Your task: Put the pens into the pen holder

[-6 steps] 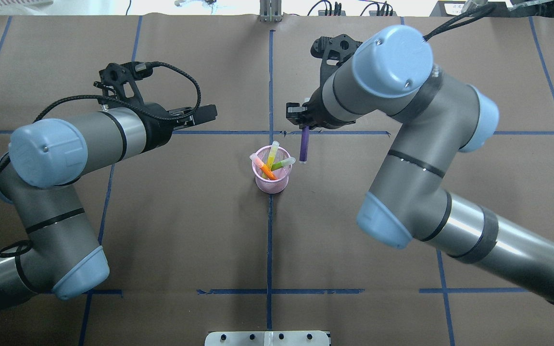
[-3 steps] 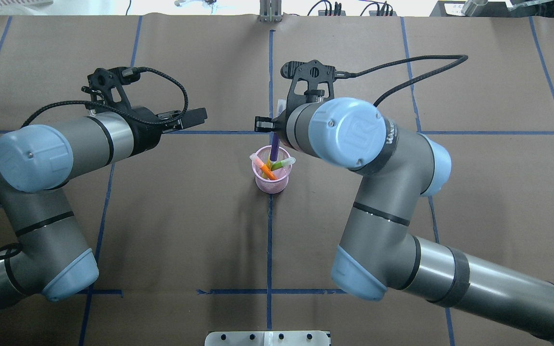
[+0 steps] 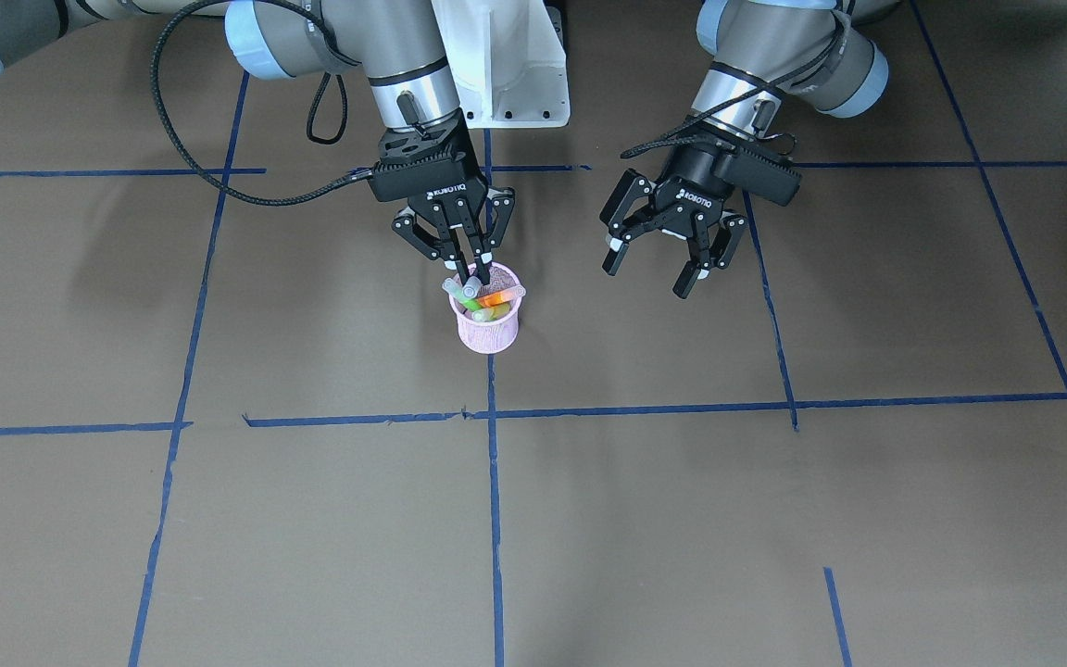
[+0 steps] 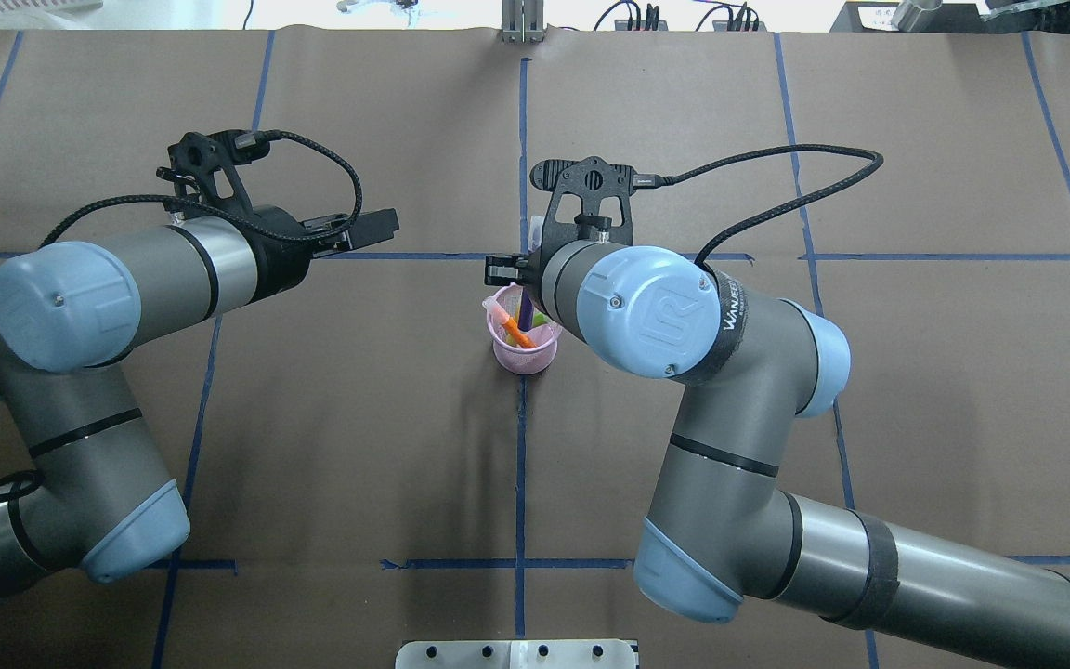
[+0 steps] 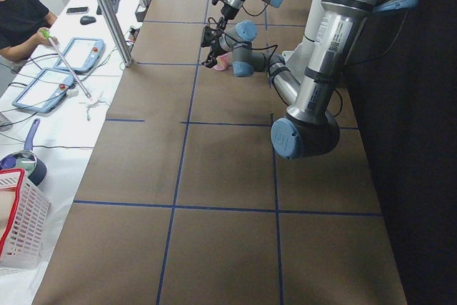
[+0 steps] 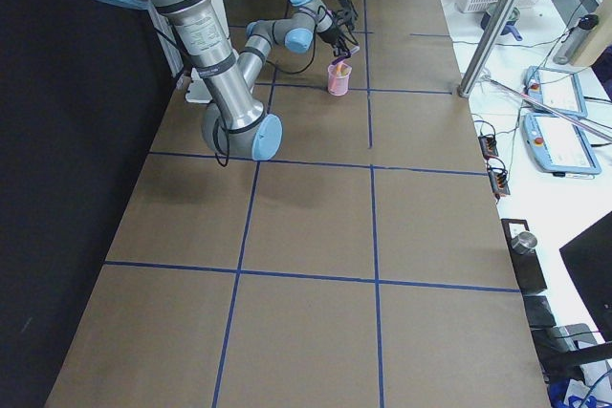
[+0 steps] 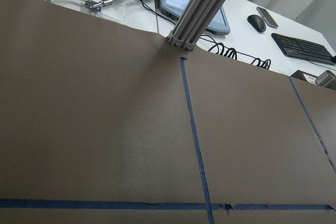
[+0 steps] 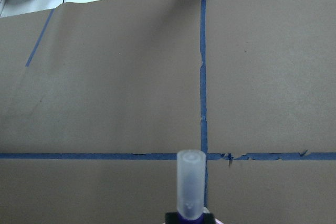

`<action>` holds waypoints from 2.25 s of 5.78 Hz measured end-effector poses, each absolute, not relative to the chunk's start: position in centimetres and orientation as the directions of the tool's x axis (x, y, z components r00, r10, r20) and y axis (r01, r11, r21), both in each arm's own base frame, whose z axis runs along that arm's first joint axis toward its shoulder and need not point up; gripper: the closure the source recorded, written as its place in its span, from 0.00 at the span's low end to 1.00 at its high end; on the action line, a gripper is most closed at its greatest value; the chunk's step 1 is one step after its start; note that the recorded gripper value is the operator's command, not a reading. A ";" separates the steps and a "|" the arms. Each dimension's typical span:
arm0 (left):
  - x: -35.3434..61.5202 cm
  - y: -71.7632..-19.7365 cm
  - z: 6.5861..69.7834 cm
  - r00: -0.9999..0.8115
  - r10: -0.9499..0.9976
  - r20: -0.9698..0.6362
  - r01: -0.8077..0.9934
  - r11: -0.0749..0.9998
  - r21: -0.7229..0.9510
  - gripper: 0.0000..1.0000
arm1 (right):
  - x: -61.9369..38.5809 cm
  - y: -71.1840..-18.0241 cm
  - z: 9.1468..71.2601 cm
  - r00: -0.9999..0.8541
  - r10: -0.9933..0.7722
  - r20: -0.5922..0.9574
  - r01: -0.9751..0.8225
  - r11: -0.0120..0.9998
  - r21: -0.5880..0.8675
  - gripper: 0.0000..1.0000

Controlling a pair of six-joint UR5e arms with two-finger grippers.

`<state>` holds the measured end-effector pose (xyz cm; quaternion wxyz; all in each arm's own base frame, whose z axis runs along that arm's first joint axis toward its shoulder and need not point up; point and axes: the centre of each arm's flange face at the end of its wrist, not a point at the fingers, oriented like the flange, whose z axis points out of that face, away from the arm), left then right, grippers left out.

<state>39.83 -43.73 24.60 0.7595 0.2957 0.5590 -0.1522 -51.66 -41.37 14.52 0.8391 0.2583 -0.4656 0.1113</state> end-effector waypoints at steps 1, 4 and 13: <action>39.8 -43.8 24.6 0.330 0.098 -0.939 0.562 0.779 0.279 0.00 | -51.8 -41.4 14.6 0.545 -0.053 0.837 -0.430 0.839 0.333 0.27; 39.8 -43.8 24.6 0.329 0.099 -0.939 0.562 0.778 0.279 0.00 | -51.9 -41.4 15.0 0.559 -0.046 0.828 -0.443 0.827 0.345 0.24; 14.0 -53.3 42.0 0.688 0.281 -0.669 0.028 0.911 0.412 0.00 | -20.5 -53.3 31.9 0.638 -0.021 0.770 -0.159 0.974 0.159 0.26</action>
